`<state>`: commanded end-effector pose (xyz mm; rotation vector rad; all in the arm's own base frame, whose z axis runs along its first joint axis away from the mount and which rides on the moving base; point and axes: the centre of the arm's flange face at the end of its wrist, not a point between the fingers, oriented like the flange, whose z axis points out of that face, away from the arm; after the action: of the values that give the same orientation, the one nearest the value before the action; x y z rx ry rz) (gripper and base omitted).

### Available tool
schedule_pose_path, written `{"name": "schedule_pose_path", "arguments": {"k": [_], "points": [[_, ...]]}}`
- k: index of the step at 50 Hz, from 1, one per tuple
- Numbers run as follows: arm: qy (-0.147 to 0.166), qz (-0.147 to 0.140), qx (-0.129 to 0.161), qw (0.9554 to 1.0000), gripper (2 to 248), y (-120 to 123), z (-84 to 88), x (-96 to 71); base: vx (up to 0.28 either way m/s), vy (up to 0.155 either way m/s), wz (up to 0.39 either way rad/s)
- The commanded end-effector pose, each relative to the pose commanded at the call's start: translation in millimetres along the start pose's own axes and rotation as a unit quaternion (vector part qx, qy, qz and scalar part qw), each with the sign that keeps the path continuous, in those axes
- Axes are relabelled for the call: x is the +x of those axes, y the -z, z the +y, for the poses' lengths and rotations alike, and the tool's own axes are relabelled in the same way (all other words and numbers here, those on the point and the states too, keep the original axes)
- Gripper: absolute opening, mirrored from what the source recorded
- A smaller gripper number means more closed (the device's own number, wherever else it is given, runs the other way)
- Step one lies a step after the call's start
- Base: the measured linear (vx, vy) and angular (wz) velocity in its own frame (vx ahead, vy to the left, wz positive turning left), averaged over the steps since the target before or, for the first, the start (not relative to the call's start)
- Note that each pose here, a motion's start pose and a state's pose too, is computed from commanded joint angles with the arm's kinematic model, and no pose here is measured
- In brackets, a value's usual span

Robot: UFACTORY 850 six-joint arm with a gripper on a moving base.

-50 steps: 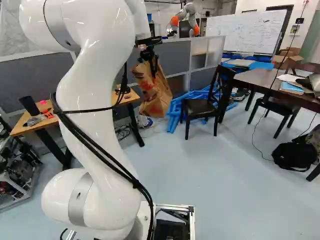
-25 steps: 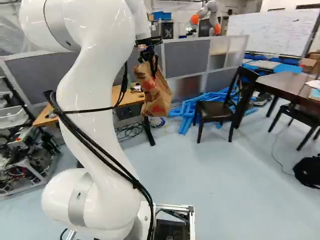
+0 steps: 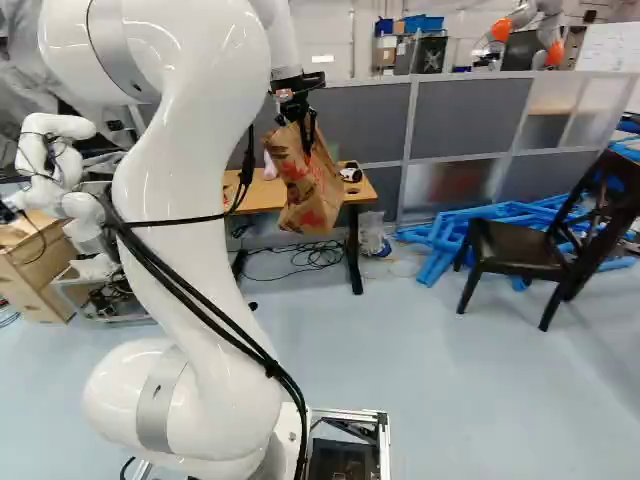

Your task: Pick up the bag on the ground and place it on the table

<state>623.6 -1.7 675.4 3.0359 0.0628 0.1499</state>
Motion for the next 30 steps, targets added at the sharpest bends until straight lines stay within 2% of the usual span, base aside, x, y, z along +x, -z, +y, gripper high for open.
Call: {"name": "schedule_pose_path", "arguments": {"k": [7, 11, 22, 30], "points": [[0.0, 0.0, 0.0, 1.0, 21, 0.0, 0.0, 0.0, 0.001, 0.081, 0.403], [0.0, 0.0, 0.0, 1.0, 21, 0.0, 0.0, 0.0, -0.003, 0.038, 0.161], [0.0, 0.0, 0.0, 1.0, 21, 0.0, 0.0, 0.0, 0.003, -0.001, 0.01], [0.0, 0.0, 0.0, 1.0, 21, 0.0, 0.0, 0.0, 0.082, 0.035, -0.003]]}}
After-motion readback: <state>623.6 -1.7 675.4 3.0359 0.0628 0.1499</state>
